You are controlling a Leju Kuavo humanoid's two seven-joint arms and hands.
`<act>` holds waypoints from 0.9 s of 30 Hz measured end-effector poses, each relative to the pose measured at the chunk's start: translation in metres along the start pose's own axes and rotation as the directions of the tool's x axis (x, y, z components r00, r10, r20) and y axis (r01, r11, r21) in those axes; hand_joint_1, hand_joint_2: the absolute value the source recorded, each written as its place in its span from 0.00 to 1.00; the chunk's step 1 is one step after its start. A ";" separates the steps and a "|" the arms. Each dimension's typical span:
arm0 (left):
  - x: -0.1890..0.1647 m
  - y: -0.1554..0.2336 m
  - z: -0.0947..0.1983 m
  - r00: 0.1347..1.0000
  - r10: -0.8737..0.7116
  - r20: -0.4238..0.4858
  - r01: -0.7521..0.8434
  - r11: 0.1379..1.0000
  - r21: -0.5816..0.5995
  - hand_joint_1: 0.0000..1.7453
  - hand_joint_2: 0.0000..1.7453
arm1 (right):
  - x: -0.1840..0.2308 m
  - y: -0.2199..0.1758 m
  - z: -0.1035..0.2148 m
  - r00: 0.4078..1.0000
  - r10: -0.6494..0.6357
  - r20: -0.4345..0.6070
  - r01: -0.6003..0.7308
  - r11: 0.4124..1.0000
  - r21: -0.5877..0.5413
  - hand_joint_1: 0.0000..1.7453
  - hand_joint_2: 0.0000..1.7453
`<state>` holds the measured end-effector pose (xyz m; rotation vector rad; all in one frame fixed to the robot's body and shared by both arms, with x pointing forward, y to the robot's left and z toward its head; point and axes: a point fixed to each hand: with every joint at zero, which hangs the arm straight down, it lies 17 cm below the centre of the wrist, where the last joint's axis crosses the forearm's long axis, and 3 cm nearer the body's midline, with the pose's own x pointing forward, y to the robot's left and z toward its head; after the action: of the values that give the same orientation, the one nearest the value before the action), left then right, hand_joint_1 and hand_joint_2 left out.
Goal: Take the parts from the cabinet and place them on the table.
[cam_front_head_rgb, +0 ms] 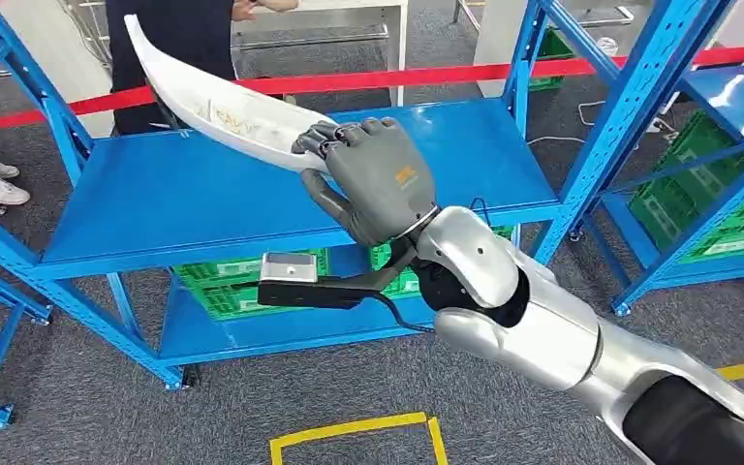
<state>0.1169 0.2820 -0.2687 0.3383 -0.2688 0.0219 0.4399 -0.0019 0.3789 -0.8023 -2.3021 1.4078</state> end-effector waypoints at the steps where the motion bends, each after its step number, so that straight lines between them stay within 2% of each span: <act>1: 0.002 0.000 0.000 1.000 0.001 0.002 -0.001 1.000 0.000 0.00 1.00 | -0.002 0.000 0.001 1.000 0.005 -0.001 -0.005 1.000 0.001 1.00 1.00; 10: -0.003 0.003 -0.001 1.000 0.017 -0.008 -0.017 1.000 0.004 0.00 1.00 | -0.001 0.016 0.016 0.999 0.034 -0.022 -0.033 0.999 0.034 1.00 1.00; 19: -0.010 0.007 -0.002 1.000 0.027 -0.010 -0.027 1.000 0.011 0.00 1.00 | 0.021 0.009 0.006 1.000 0.020 0.007 -0.020 1.000 0.023 1.00 1.00; 27: -0.020 0.011 -0.002 0.997 0.074 -0.036 -0.073 0.997 0.020 0.00 1.00 | 0.041 0.009 -0.006 0.996 -0.026 0.090 0.022 0.999 0.037 1.00 1.00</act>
<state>0.0974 0.2932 -0.2722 0.3462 -0.2442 0.1034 0.4133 0.0305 0.3735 -0.7118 -2.3375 1.4993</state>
